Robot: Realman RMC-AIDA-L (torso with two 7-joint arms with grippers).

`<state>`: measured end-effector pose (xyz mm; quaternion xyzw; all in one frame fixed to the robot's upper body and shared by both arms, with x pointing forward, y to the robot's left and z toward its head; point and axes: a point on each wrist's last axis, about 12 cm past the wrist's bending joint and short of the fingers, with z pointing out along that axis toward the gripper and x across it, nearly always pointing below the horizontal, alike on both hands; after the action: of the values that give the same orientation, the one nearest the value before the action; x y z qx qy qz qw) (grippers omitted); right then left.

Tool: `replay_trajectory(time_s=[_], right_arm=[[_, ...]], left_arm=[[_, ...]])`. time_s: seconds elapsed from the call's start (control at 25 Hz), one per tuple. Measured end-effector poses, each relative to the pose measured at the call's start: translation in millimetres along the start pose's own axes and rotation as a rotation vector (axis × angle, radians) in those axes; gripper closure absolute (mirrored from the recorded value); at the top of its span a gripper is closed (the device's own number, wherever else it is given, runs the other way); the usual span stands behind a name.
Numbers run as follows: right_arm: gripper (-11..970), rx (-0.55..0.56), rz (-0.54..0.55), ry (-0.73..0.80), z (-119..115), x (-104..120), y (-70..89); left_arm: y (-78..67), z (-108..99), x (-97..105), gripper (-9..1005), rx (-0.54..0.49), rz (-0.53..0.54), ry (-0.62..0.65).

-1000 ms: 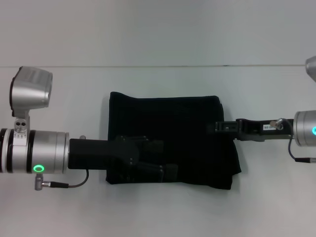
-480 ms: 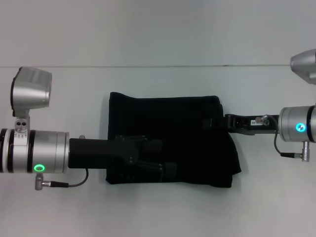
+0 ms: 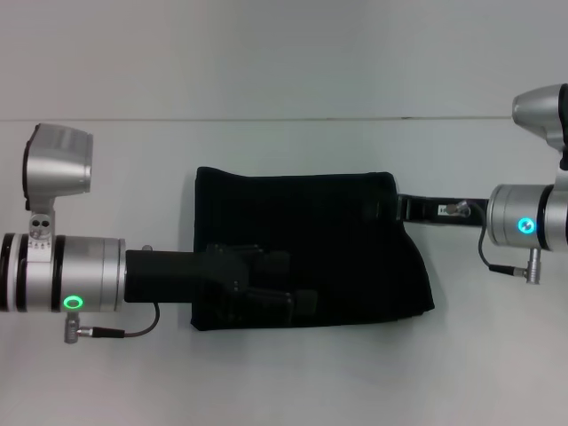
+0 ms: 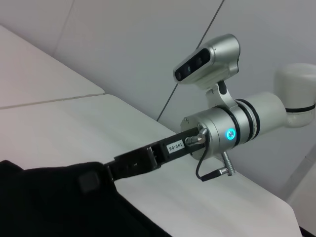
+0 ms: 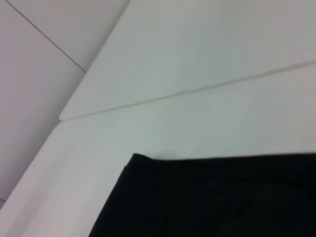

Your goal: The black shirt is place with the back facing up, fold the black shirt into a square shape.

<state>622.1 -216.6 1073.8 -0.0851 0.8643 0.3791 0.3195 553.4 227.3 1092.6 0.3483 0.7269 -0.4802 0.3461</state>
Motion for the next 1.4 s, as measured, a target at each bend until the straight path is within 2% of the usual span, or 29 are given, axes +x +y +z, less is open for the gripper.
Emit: replay_trajectory(time_s=[0.36,0.84,1.12,1.4], right_arm=[[904,0.021,-0.056,-0.018,-7,-15,-2.8],[884,0.051,-0.076,0.028,-8,-10,-7.6],[873,0.101,-0.068,0.017,-10,-10,-15.7],[715,0.124,-0.026,0.003,-18,-16,-22.2]], left_arm=[[-0.5,0,-1,45,0.004,-0.027,-0.008],[-2.2,3,5,45,0.015,-0.059,-0.022],[-1.3,5,7,45,0.005,-0.083,-0.023],[0.6,5,7,45,-0.012,-0.096,-0.025]])
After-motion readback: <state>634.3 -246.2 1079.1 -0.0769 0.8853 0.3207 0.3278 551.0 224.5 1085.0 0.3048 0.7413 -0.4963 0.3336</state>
